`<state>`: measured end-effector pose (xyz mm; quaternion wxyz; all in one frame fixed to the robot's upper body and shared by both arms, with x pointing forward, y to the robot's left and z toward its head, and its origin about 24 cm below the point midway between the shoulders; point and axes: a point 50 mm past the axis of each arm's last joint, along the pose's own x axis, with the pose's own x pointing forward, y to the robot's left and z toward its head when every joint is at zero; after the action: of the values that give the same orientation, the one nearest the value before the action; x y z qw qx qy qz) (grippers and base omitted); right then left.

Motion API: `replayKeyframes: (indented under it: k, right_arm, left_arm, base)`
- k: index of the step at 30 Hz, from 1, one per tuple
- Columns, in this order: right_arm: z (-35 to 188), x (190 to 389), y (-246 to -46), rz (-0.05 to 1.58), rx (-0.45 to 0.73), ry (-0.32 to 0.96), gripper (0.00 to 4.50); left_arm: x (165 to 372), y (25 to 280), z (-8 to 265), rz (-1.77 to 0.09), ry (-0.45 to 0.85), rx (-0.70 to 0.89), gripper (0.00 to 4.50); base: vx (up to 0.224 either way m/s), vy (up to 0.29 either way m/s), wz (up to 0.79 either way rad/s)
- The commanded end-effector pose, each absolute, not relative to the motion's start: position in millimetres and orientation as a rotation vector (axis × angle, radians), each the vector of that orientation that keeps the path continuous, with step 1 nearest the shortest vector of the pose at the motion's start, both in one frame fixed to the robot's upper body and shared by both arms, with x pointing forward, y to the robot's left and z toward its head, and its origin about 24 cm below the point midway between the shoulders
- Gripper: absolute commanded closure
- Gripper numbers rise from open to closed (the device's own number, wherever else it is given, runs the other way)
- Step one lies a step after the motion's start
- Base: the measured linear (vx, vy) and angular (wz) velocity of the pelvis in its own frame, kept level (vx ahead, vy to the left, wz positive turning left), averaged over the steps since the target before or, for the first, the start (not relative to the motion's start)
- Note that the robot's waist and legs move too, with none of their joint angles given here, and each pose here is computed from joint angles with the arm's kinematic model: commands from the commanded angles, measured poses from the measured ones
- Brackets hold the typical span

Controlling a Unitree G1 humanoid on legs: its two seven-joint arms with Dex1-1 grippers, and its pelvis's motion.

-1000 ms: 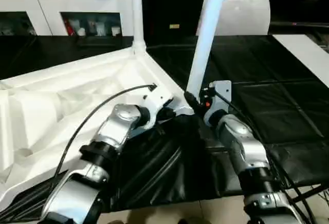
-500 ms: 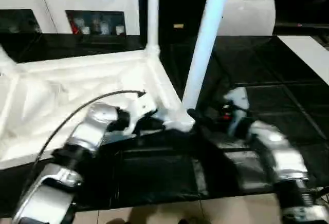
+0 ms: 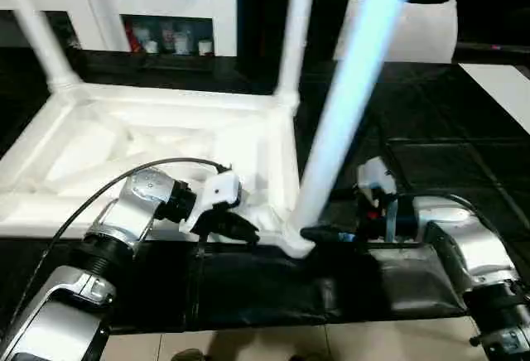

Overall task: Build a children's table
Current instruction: Rotate leg to tighten

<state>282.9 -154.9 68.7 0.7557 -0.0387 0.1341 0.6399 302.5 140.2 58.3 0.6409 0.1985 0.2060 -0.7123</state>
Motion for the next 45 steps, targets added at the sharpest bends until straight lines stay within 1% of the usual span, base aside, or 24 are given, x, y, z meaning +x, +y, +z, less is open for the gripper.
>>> replayKeyframes:
  k: [1,4,7,8,9,10,14,15,16,20,22,25,27,29,30,32,34,35,38,39,40,41,43,45]
  right_arm:
    - [70.5,283.5,-157.3,1.414,-0.114,0.298,0.65]
    - [67.9,280.5,-154.5,1.478,-0.119,0.323,0.94]
    - [67.0,279.6,-153.3,1.504,-0.120,0.333,1.21]
    - [67.0,279.6,-153.3,1.504,-0.120,0.333,1.21]
    - [66.8,279.8,-153.2,1.508,-0.119,0.335,1.31]
    - [66.7,280.1,-152.5,1.517,-0.113,0.338,1.51]
    - [66.4,279.8,-152.0,1.529,-0.105,0.344,1.65]
    - [66.3,279.8,-152.0,1.529,-0.104,0.344,1.88]
    - [66.0,279.5,-152.0,1.530,-0.104,0.345,2.00]
    - [65.0,278.7,-151.7,1.533,-0.100,0.347,2.19]
    - [63.7,277.4,-151.1,1.537,-0.096,0.349,2.40]
    - [62.1,275.0,-150.1,1.534,-0.087,0.351,2.49]
    - [60.7,273.0,-148.7,1.520,-0.071,0.347,2.50]
    - [56.0,270.8,-146.0,1.473,-0.048,0.364,2.53]
    - [56.0,270.8,-146.0,1.473,-0.048,0.364,2.53]
    - [43.9,274.7,-136.7,1.298,-0.045,0.359,2.54]
    - [36.3,284.0,-128.7,1.129,-0.040,0.364,2.55]
    - [34.9,286.3,-126.7,1.091,-0.034,0.366,2.55]
    - [34.5,298.7,-112.0,0.918,0.073,0.352,2.56]
    - [33.8,304.5,-104.8,0.832,0.104,0.361,2.56]
    - [33.8,304.7,-104.5,0.828,0.105,0.361,2.56]
    - [33.5,308.2,-99.5,0.778,0.127,0.367,2.56]
    - [31.9,317.9,-86.8,0.612,0.175,0.394,2.57]
    - [32.2,321.6,-82.4,0.555,0.172,0.394,2.57]
  left_arm:
    - [297.1,130.4,55.7,-1.715,0.492,0.492,4.50]
    - [297.0,130.7,56.7,-1.728,0.492,0.498,4.50]
    - [297.4,131.2,57.1,-1.732,0.492,0.503,4.50]
    - [297.4,131.2,57.1,-1.732,0.492,0.503,4.50]
    - [297.5,131.4,57.1,-1.733,0.492,0.506,4.50]
    - [297.6,131.8,57.2,-1.733,0.493,0.509,4.50]
    - [296.9,131.9,56.4,-1.732,0.496,0.511,4.50]
    - [296.9,132.0,56.3,-1.731,0.496,0.512,4.50]
    - [296.8,132.1,56.0,-1.731,0.497,0.512,4.50]
    - [296.6,132.5,55.3,-1.729,0.500,0.513,4.50]
    - [297.0,132.6,54.9,-1.721,0.499,0.516,4.50]
    - [299.0,131.7,54.4,-1.686,0.489,0.511,4.50]
    - [301.8,130.5,53.6,-1.640,0.481,0.503,4.50]
    - [307.1,129.1,52.0,-1.556,0.478,0.482,4.50]
    - [307.1,129.1,52.0,-1.556,0.478,0.482,4.50]
    - [318.4,120.8,54.4,-1.394,0.429,0.374,4.50]
    - [324.6,113.1,57.0,-1.301,0.400,0.324,4.50]
    - [325.9,111.3,57.4,-1.280,0.395,0.314,4.50]
    - [335.8,97.1,62.9,-1.145,0.357,0.242,4.50]
    - [340.1,88.1,66.2,-1.088,0.342,0.204,4.50]
    - [340.2,87.9,66.2,-1.086,0.341,0.204,4.50]
    - [343.2,82.2,68.7,-1.046,0.327,0.190,4.50]
    - [351.3,67.7,76.4,-0.925,0.296,0.163,4.50]
    - [353.8,62.2,79.3,-0.886,0.286,0.150,4.50]
  base:
    - [0.000,0.000,0.00]
    - [0.000,0.000,0.00]
    - [0.000,0.000,0.00]
    - [0.000,0.000,0.00]
    - [0.000,0.000,0.00]
    - [0.000,0.000,0.00]
    - [0.000,0.000,0.00]
    - [0.000,0.000,0.00]
    - [0.000,0.000,0.00]
    - [0.000,0.000,0.00]
    - [0.000,0.000,0.00]
    - [0.000,0.000,0.00]
    - [0.000,0.000,0.00]
    - [0.000,0.000,0.00]
    - [0.000,0.000,0.00]
    - [0.000,0.000,0.00]
    - [-0.030,0.001,-0.03]
    - [-0.065,0.009,-0.07]
    - [-0.041,0.010,-0.05]
    - [0.000,0.000,0.00]
    - [0.000,0.000,0.00]
    - [0.000,0.000,0.00]
    - [0.000,0.000,0.00]
    - [0.000,0.000,0.00]
